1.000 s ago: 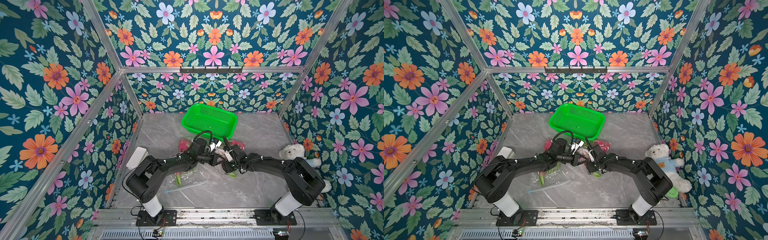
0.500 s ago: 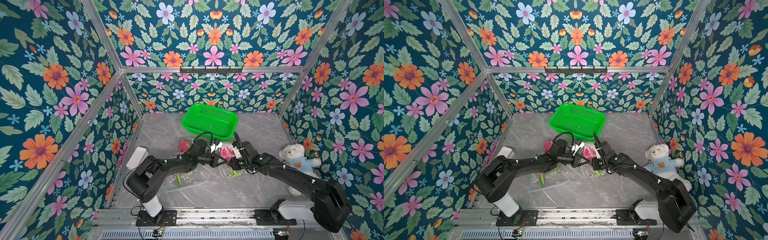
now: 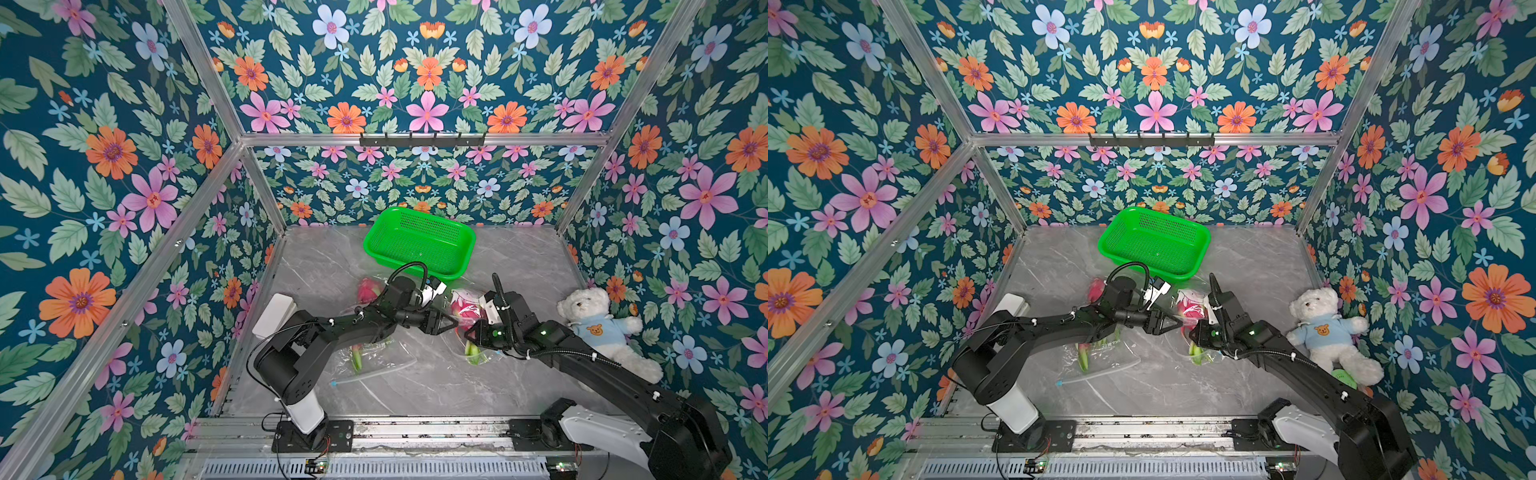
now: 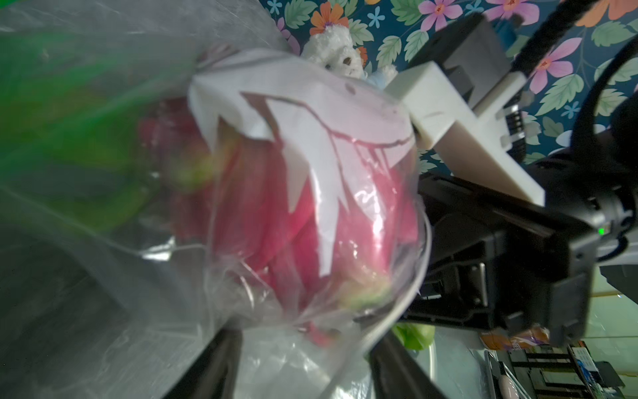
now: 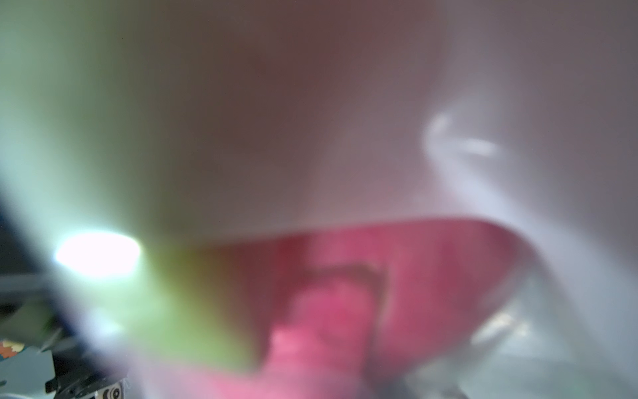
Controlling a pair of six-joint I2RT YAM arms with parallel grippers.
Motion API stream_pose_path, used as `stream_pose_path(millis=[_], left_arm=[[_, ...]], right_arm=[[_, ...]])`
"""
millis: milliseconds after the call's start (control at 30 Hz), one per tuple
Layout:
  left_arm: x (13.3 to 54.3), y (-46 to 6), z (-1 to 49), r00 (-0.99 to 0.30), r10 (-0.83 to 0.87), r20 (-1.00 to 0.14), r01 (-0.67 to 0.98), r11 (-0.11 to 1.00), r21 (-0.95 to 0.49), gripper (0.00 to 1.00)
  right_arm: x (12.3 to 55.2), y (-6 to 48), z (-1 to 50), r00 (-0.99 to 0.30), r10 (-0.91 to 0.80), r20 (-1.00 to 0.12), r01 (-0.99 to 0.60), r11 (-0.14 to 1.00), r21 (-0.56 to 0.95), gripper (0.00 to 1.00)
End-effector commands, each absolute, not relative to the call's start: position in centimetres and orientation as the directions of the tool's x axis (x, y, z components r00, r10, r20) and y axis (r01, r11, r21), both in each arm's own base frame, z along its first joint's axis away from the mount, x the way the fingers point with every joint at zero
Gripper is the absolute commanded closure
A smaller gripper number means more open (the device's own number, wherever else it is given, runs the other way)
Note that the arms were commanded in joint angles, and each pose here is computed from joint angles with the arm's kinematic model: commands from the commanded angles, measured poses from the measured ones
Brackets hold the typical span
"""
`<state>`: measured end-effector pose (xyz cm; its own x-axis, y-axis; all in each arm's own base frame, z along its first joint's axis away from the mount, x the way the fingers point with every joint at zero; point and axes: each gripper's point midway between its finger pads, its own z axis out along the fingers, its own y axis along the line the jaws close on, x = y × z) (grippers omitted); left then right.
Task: Open the zip-top bag and take out the dragon fruit
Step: Pick up the dragon fruit from the zipper food storage bag.
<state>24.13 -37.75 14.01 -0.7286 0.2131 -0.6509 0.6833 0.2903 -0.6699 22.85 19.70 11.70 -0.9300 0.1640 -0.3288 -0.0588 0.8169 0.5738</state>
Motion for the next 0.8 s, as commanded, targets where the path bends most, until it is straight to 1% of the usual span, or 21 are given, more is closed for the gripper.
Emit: stream_pose_path(millis=[0, 100, 200, 300, 367, 533, 633, 767], left_arm=[[24.4, -36.7, 15.4, -0.73, 0.149, -0.667, 0.673, 0.327, -0.663, 0.01], [24.0, -35.3, 15.6, -0.722, 0.11, -0.683, 0.669, 0.363, -0.649, 0.01], [23.5, -34.9, 15.3, -0.742, 0.061, -0.668, 0.644, 0.342, -0.684, 0.01], [23.0, -35.8, 16.3, -0.784, -0.025, -0.621, 0.601, 0.224, -0.768, 0.01], [22.6, -36.7, 17.5, -0.794, -0.085, -0.602, 0.589, 0.137, -0.797, 0.01], [23.2, -38.0, 19.8, -0.781, -0.19, -0.595, 0.604, 0.008, -0.797, 0.01], [23.7, -38.4, 21.0, -0.774, -0.226, -0.592, 0.615, -0.04, -0.788, 0.01], [24.1, -39.2, 21.1, -0.777, -0.224, -0.588, 0.612, -0.056, -0.788, 0.02]], right_arm=[[24.7, 19.4, 12.4, -0.904, 0.248, -0.347, -0.009, 0.802, 0.597, 0.82], [26.4, 17.8, 13.2, -0.86, 0.374, -0.348, 0.069, 0.76, 0.646, 0.83], [27.8, 16.3, 14.8, -0.797, 0.489, -0.354, 0.116, 0.699, 0.706, 0.85], [28.4, 15.6, 15.9, -0.758, 0.542, -0.363, 0.136, 0.675, 0.725, 0.86], [28.7, 15.5, 16.3, -0.741, 0.571, -0.354, 0.15, 0.654, 0.742, 0.87], [29.1, 15.4, 16.3, -0.726, 0.603, -0.331, 0.174, 0.627, 0.759, 0.87], [29.3, 15.4, 16.3, -0.729, 0.598, -0.332, 0.175, 0.632, 0.755, 0.87], [29.4, 15.5, 16.4, -0.73, 0.596, -0.335, 0.17, 0.633, 0.755, 0.87]])
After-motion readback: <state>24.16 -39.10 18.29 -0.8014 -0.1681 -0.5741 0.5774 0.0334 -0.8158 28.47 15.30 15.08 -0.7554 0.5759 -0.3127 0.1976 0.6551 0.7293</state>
